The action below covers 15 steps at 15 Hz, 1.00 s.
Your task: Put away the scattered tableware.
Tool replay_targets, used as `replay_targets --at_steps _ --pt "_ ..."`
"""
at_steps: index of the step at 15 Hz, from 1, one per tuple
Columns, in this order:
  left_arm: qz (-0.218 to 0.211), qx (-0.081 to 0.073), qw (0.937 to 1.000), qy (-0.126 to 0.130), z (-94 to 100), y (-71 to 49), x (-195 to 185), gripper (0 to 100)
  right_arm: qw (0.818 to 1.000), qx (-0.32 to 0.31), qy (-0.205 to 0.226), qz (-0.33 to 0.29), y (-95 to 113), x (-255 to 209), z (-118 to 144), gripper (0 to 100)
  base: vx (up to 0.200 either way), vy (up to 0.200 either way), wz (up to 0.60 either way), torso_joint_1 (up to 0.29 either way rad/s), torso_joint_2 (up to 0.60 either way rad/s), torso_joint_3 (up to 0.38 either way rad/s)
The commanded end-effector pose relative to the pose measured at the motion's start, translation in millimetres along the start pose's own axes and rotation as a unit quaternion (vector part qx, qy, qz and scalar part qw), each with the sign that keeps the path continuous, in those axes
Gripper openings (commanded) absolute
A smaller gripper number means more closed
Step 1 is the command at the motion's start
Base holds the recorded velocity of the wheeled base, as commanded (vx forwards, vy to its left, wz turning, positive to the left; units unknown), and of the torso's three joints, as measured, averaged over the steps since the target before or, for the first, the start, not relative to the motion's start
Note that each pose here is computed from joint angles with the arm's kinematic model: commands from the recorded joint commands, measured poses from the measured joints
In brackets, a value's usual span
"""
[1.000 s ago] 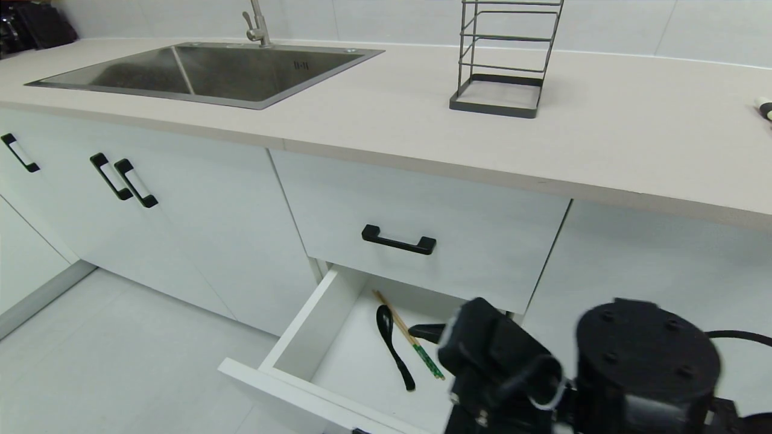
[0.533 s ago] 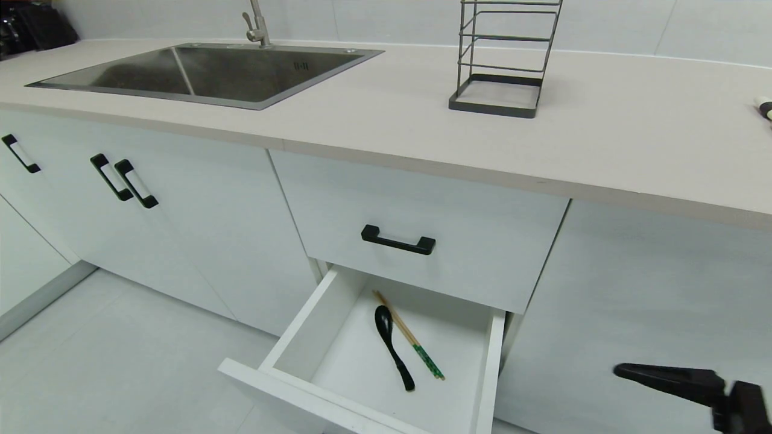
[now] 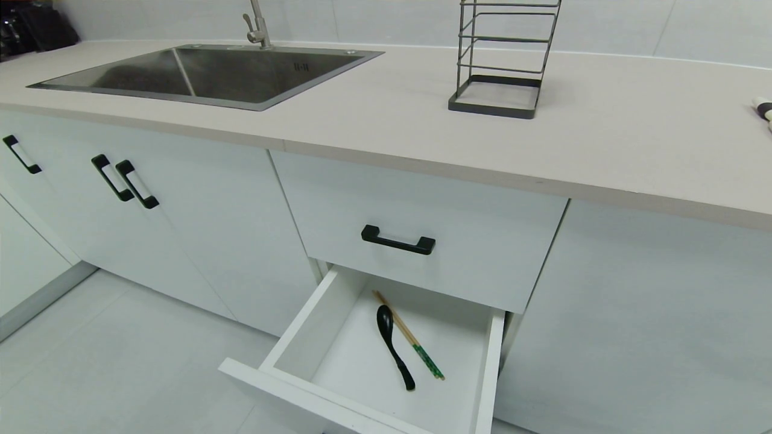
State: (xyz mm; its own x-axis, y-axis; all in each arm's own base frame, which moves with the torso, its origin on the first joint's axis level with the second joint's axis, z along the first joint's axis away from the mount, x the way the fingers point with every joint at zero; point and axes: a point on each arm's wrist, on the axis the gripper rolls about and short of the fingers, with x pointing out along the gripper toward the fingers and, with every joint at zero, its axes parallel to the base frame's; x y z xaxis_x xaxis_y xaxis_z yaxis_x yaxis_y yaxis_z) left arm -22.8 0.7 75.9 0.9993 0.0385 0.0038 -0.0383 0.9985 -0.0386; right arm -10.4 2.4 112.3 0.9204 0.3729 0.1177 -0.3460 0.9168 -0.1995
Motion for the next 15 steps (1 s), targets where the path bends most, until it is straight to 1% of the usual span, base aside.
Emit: replay_targets --at_steps 1,2,3,4,6,7,8,9,10,11,12,13,14,15 --pt "0.000 0.000 1.0000 0.000 0.1 0.0 0 100 0.995 -0.001 0.033 -0.096 11 -13 -22 100 0.000 0.000 0.00 0.000 0.00 0.000" --pt "0.000 0.000 1.0000 0.000 0.1 0.0 0 100 0.992 0.020 0.067 -0.101 13 -15 -31 100 0.000 0.000 0.00 0.000 0.00 0.000" --pt "0.001 -0.001 1.0000 0.000 0.1 0.0 0 100 0.989 0.037 0.067 -0.128 11 -15 -31 100 0.000 0.000 0.00 0.000 0.00 0.000" --pt "0.000 -0.001 1.0000 0.000 0.1 0.0 0 100 0.981 0.063 0.080 -0.164 10 -16 -34 100 0.000 0.000 0.00 0.000 0.00 0.000" --pt "0.000 0.002 1.0000 0.000 0.1 0.0 0 100 0.979 0.077 0.079 -0.173 10 -16 -34 100 0.000 0.000 0.00 0.000 0.00 0.000" --pt "-0.002 -0.001 1.0000 0.000 0.1 -0.1 0 100 0.979 0.078 0.078 -0.173 10 -16 -34 100 0.000 0.000 0.00 0.000 0.00 0.000" --pt "-0.018 0.004 0.9997 -0.016 5.5 -1.0 -1 100 0.978 0.083 0.078 -0.173 10 -16 -34 100 0.000 0.000 0.00 0.000 0.00 0.000" --pt "-0.052 0.005 0.9972 -0.053 31.3 -3.2 -7 100 0.978 0.083 0.078 -0.173 10 -16 -34 100 0.000 0.000 0.00 0.000 0.00 0.000" --pt "-0.064 0.006 0.9968 -0.047 44.5 -4.3 -8 100 0.978 0.083 0.078 -0.173 10 -16 -34 100 0.000 0.000 0.00 0.000 0.00 0.000" --pt "-0.077 0.006 0.9967 -0.025 64.7 -5.5 -6 100 0.978 0.083 0.078 -0.174 10 -16 -34 100 0.000 0.000 0.00 0.000 0.00 0.000" --pt "-0.118 0.005 0.9926 0.028 77.2 -7.2 5 100 0.978 0.083 0.078 -0.173 10 -16 -34 100 0.000 0.000 0.00 0.000 0.00 0.000" --pt "-0.153 0.006 0.9855 0.073 78.6 -9.1 16 100 0.978 0.083 0.077 -0.173 10 -16 -34 100 0.000 0.000 0.00 0.000 0.00 0.000" --pt "-0.179 0.017 0.9755 0.127 76.2 -11.3 30 100 0.978 0.083 0.078 -0.173 10 -16 -34 100 0.000 0.000 0.00 0.000 0.00 0.000" --pt "-0.195 0.021 0.9651 0.173 71.8 -12.7 40 100 0.978 0.083 0.078 -0.173 10 -16 -34 100 0.000 0.000 0.00 0.000 0.00 0.000"
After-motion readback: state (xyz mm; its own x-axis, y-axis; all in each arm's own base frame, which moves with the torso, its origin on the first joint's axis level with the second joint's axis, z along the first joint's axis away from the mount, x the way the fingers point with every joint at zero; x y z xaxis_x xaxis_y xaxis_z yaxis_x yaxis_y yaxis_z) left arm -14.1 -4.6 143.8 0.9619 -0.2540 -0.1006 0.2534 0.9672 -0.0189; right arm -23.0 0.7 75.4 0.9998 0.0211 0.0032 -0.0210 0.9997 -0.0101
